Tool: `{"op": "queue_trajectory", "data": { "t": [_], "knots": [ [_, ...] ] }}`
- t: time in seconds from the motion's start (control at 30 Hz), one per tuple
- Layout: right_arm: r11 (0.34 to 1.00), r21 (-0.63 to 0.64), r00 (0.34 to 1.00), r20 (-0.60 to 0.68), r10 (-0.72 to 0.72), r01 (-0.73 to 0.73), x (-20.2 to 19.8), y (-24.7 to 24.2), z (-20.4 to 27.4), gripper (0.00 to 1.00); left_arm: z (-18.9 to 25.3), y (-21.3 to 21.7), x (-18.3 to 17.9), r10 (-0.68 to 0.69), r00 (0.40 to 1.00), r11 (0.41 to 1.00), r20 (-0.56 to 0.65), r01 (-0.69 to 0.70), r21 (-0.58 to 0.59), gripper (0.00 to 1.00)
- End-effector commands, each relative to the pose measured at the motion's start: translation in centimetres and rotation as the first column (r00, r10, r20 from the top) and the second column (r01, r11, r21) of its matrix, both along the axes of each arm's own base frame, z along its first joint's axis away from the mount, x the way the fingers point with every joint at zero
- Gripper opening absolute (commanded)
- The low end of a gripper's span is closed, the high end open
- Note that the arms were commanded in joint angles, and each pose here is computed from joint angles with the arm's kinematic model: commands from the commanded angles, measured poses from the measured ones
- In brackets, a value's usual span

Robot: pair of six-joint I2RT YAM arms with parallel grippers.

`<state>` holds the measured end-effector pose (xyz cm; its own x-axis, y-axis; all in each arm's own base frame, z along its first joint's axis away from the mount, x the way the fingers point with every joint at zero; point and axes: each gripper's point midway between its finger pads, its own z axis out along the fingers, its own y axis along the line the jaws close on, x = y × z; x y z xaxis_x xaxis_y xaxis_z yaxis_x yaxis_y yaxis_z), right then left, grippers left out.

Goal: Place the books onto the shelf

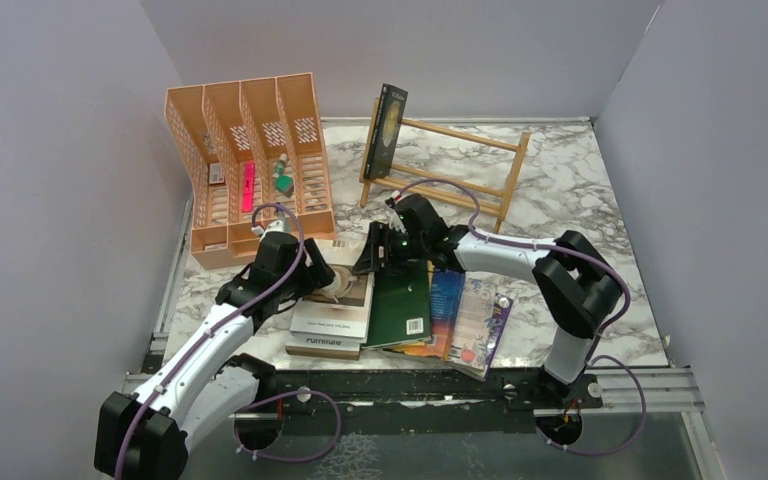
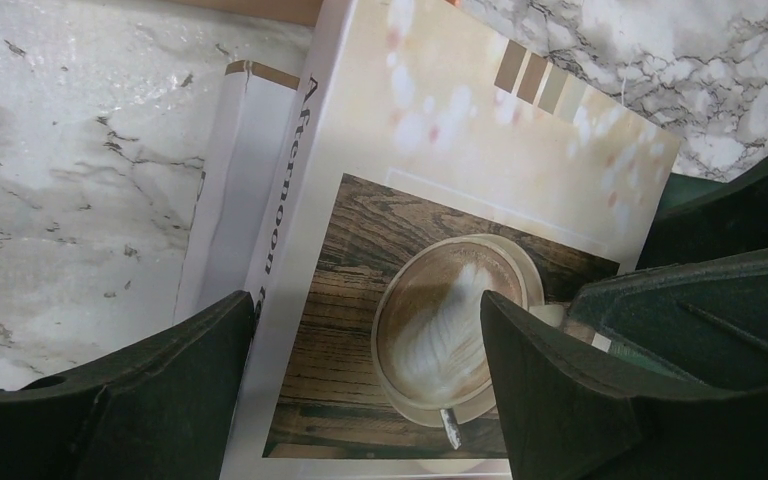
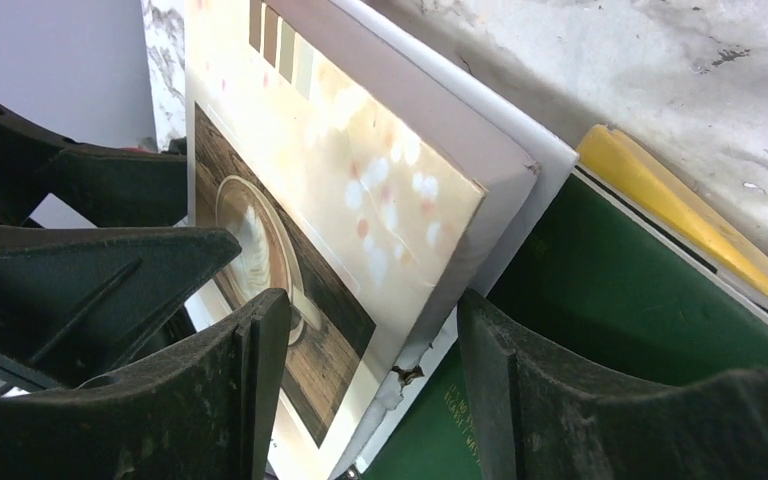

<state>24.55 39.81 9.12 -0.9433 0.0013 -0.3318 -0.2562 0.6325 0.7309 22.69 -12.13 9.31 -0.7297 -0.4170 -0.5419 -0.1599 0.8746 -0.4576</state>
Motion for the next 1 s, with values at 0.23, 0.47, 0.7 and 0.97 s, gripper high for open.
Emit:
{"op": "queue_trajectory", "data": {
  "t": [0.23,0.47,0.7,0.97],
  "knots": [
    [0.982,0.179,0.998,0.037,0.047,-0.053,-1.5,1.6,4.8,0.59,2.3,-5.1,-0.6,-0.202,0.977,0.956,0.067,0.211,-0.205,0.76],
    [0.990,0.124,0.991,0.114,-0.076,0.061,-0.6,-1.0,6.1,0.48,3.7,-7.2,-1.0,-0.299,0.946,0.901,0.124,0.323,-0.290,0.74],
    [0.983,-0.043,0.976,0.134,-0.171,0.178,-0.5,-4.8,4.3,0.47,5.2,-10.0,-1.5,-0.356,0.916,0.803,0.187,0.402,-0.441,0.69],
    [0.918,-0.143,0.903,0.286,-0.320,0.371,1.1,-10.0,4.5,0.50,7.3,-12.6,-2.2,-0.456,0.848,0.693,0.268,0.528,-0.490,0.69]
  ]
}}
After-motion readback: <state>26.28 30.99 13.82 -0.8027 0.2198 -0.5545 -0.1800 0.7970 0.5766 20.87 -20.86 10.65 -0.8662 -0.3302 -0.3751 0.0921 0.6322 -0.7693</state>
